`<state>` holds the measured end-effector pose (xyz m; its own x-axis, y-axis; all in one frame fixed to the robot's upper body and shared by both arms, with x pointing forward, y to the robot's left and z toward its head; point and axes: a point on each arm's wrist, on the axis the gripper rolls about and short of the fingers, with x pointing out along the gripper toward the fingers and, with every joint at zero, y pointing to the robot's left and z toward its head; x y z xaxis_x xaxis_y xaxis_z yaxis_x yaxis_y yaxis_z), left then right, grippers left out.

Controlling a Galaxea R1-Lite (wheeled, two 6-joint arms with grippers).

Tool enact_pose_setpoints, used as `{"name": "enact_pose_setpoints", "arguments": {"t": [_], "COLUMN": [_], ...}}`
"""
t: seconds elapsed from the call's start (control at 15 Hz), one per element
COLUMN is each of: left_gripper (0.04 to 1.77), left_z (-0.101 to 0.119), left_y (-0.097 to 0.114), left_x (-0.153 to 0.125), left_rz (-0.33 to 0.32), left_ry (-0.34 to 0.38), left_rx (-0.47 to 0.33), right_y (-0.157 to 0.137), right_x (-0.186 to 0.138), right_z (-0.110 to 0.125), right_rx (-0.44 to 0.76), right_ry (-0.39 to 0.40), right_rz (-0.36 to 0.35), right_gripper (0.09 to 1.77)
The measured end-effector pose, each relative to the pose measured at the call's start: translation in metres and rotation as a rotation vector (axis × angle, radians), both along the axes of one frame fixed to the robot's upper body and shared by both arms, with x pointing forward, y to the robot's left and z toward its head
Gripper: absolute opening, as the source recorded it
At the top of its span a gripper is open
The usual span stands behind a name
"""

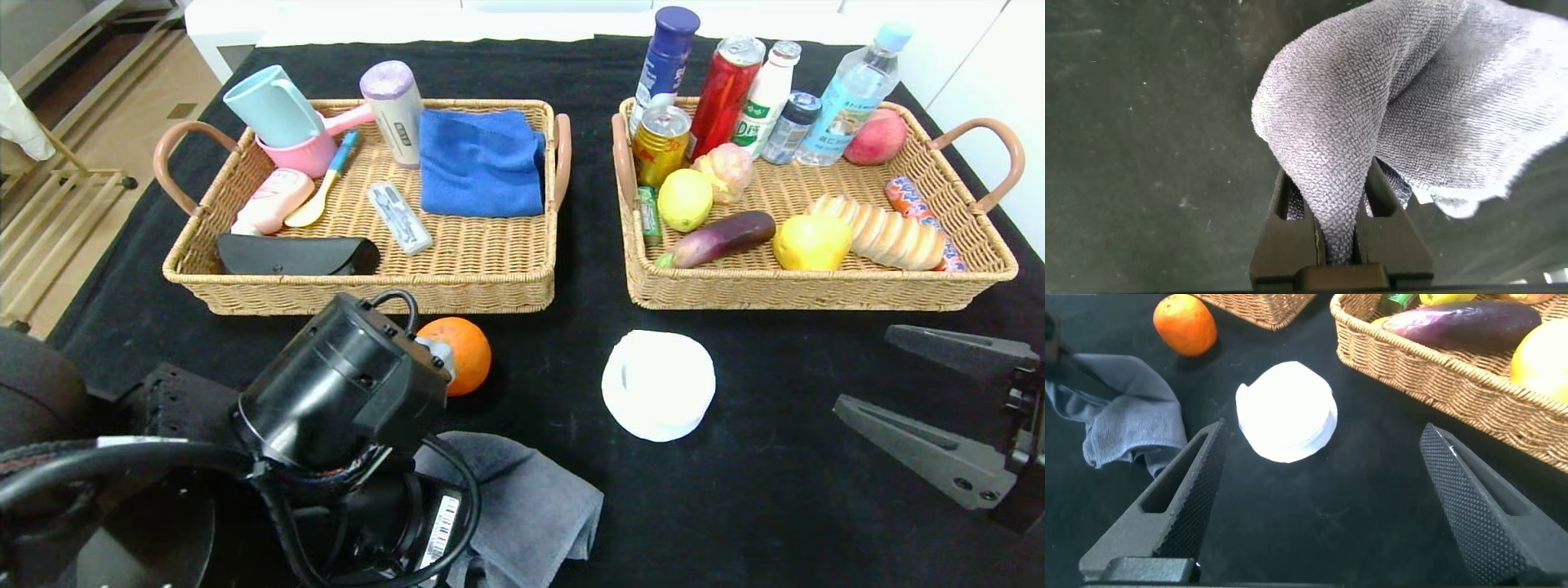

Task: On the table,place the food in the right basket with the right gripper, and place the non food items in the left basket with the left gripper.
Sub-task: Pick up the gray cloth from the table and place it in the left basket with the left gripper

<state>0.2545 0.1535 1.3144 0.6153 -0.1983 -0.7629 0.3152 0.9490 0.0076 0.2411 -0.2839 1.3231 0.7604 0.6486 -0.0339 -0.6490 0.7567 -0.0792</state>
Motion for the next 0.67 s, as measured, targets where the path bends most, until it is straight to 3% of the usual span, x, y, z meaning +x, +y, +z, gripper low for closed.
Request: {"name": "enact_pose_setpoints", "arguments": {"t": [0.67], "left_gripper": [0.25], "left_z": [0.029], "left_y": [0.026], "left_x": [-0.013], "left_rz": [0.033], "left_ry": [-0.104], "left_rx": [-0.115], "right_y": [0.000], "right_x": [0.001], "right_z": [-0.001], "right_rx": [-0.003], "right_ry": [0.007], "right_rz": [0.000], "right_gripper": [1.71]}}
